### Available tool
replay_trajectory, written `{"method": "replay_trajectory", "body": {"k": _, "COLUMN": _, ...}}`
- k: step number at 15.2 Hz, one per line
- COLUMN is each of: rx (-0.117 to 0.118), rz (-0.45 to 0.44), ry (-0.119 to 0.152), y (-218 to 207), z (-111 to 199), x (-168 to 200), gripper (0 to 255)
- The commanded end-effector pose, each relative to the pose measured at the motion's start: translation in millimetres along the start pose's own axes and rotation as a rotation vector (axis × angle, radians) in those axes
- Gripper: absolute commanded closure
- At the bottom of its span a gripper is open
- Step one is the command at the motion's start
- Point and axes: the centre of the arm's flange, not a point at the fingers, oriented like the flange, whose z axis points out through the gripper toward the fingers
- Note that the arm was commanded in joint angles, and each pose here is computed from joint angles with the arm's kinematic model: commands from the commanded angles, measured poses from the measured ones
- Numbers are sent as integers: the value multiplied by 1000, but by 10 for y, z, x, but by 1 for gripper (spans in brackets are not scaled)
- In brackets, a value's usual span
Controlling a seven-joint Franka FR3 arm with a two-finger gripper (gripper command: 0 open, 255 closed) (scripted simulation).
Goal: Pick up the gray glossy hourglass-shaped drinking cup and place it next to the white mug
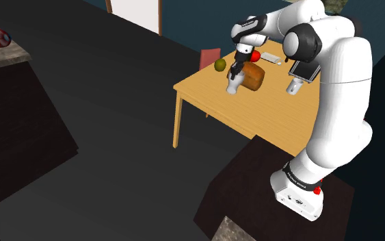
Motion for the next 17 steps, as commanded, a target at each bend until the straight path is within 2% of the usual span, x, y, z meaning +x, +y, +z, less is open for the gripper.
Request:
{"method": "replay_trajectory", "body": {"k": 1, "rx": 0, "rz": 0, "ry": 0, "y": -13, "z": -98, "x": 6, "gripper": 255}}
{"method": "replay_trajectory", "body": {"k": 17, "rx": 0, "rz": 0, "ry": 0, "y": -141, "z": -932, "x": -27, "gripper": 255}}
